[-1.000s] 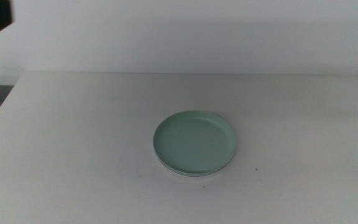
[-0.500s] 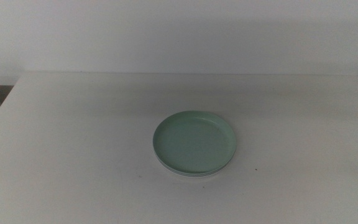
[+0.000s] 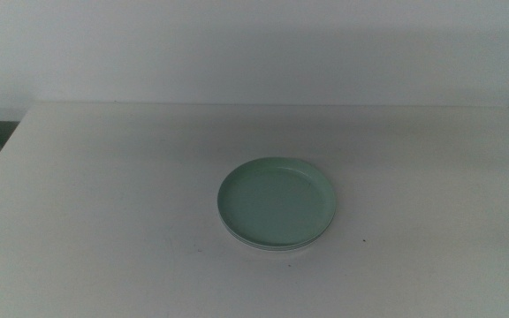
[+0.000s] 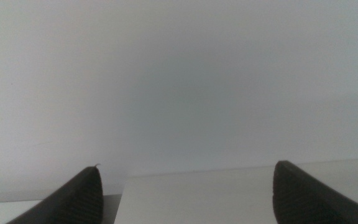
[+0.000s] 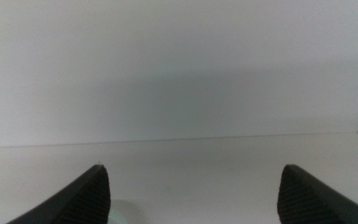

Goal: Stack the three bowls on top of each other.

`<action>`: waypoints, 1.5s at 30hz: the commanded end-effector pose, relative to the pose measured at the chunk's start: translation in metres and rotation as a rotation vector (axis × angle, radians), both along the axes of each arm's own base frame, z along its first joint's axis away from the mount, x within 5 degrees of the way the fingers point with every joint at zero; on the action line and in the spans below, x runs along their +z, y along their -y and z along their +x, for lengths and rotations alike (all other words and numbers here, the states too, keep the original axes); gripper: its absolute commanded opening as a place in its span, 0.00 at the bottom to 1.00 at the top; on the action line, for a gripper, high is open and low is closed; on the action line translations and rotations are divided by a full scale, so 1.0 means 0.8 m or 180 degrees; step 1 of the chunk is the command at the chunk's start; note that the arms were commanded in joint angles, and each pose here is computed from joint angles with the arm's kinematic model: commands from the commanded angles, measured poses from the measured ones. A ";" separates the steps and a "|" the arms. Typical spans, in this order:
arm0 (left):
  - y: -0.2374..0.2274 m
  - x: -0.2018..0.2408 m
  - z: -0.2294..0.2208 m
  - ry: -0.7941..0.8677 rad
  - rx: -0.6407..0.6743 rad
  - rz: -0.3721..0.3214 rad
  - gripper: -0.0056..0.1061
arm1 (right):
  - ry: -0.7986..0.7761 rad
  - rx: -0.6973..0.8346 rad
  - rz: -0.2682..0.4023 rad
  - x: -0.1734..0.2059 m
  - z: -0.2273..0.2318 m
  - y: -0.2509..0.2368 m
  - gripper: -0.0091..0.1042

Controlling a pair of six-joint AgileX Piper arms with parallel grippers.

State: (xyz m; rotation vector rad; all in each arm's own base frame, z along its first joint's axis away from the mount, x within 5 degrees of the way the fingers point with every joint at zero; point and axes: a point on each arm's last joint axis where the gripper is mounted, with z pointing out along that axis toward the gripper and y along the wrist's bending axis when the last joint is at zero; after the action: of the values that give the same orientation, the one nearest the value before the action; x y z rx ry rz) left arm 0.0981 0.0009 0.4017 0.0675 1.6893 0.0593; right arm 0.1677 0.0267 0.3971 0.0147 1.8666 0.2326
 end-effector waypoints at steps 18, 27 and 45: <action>-0.002 -0.036 0.003 -0.0172 0.0063 -0.0059 0.89 | 0.0098 -0.0023 -0.0002 -0.008 -0.010 0.003 0.80; 0.009 -0.142 -0.039 -0.0151 -0.0287 0.0240 0.89 | 0.0425 -0.0466 -0.0159 -0.138 -0.103 0.034 0.80; 0.010 -0.264 -0.054 -0.0134 -0.0295 -0.0104 0.89 | 0.0534 -0.0657 -0.0202 -0.254 -0.140 0.038 0.80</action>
State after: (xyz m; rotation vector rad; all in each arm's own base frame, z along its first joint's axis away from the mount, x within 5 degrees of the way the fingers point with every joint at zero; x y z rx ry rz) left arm 0.0549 -0.0070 0.1899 0.1374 1.7428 -0.0161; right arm 0.0555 -0.0033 0.1922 0.1496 1.7210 0.0499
